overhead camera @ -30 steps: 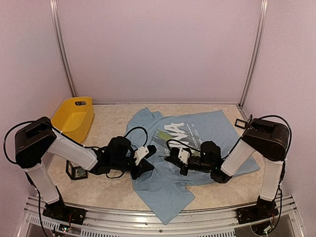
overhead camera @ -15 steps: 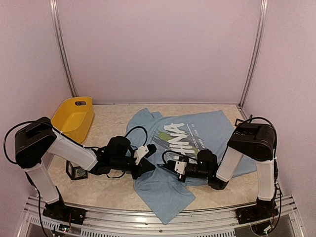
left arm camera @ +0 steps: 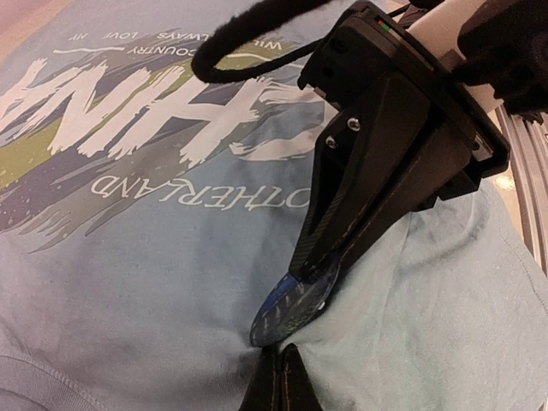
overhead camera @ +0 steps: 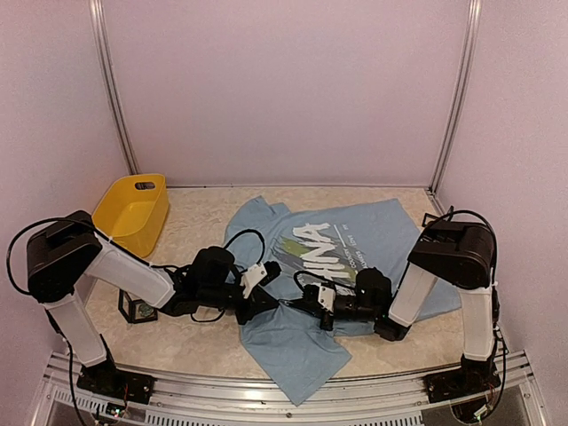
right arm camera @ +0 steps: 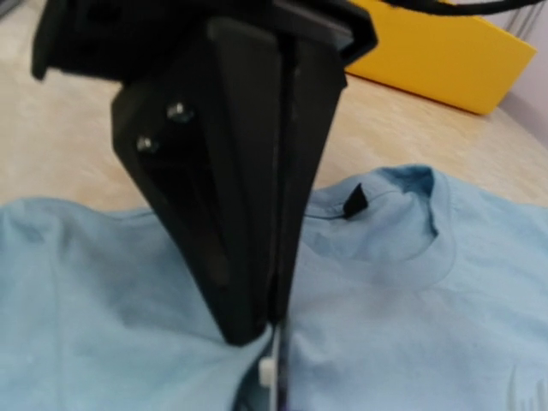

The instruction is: Pin the brooch onto the clothing

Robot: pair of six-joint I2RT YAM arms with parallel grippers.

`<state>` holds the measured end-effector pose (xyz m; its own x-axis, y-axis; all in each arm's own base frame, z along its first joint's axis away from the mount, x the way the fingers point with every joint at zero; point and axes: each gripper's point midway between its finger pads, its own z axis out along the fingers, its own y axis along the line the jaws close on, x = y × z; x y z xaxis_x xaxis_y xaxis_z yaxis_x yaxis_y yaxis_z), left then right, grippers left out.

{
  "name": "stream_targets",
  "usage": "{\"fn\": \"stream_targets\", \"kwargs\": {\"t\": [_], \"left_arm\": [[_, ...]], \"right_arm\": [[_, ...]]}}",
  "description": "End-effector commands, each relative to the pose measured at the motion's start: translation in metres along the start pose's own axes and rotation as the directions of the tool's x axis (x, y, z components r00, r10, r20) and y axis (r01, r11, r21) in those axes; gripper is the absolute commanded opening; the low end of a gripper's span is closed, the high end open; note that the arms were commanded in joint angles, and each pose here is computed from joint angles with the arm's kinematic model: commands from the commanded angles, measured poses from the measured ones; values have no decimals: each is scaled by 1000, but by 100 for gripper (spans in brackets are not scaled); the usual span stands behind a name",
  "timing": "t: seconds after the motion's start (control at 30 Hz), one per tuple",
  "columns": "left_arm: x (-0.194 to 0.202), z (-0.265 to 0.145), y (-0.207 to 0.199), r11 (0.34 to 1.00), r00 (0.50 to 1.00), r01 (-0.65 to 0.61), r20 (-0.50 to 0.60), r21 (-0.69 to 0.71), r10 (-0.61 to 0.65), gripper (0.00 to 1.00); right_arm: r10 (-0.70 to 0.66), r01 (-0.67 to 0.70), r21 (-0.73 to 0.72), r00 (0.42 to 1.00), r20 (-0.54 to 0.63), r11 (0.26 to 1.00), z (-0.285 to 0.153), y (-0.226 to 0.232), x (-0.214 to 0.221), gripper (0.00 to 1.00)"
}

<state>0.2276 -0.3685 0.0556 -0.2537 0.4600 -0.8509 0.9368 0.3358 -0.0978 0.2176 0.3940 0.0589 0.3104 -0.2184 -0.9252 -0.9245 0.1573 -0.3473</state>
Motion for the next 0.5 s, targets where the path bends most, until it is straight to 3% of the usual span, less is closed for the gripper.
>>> {"fn": "stream_targets", "kwargs": {"t": [0.0, 0.03, 0.13, 0.33, 0.47], "left_arm": [[-4, -3, -2, 1000, 1000, 1, 23, 0, -1, 0], [-3, -3, -2, 1000, 1000, 2, 20, -2, -2, 0], [-1, -4, -3, 1000, 1000, 3, 6, 3, -3, 19], [-6, -15, -2, 1000, 999, -17, 28, -18, 17, 43], [-12, -24, -6, 999, 997, -41, 65, -11, 42, 48]], "right_arm": [[119, -112, -102, 990, 70, 988, 1, 12, -14, 0], [149, -140, -109, 986, 74, 984, 1, 10, -15, 0], [169, -159, -118, 983, 78, 980, 0, 8, -13, 0], [212, -201, -138, 975, 73, 970, -1, 1, -7, 0], [210, -197, -138, 974, 86, 971, 1, -3, -14, 0]]}}
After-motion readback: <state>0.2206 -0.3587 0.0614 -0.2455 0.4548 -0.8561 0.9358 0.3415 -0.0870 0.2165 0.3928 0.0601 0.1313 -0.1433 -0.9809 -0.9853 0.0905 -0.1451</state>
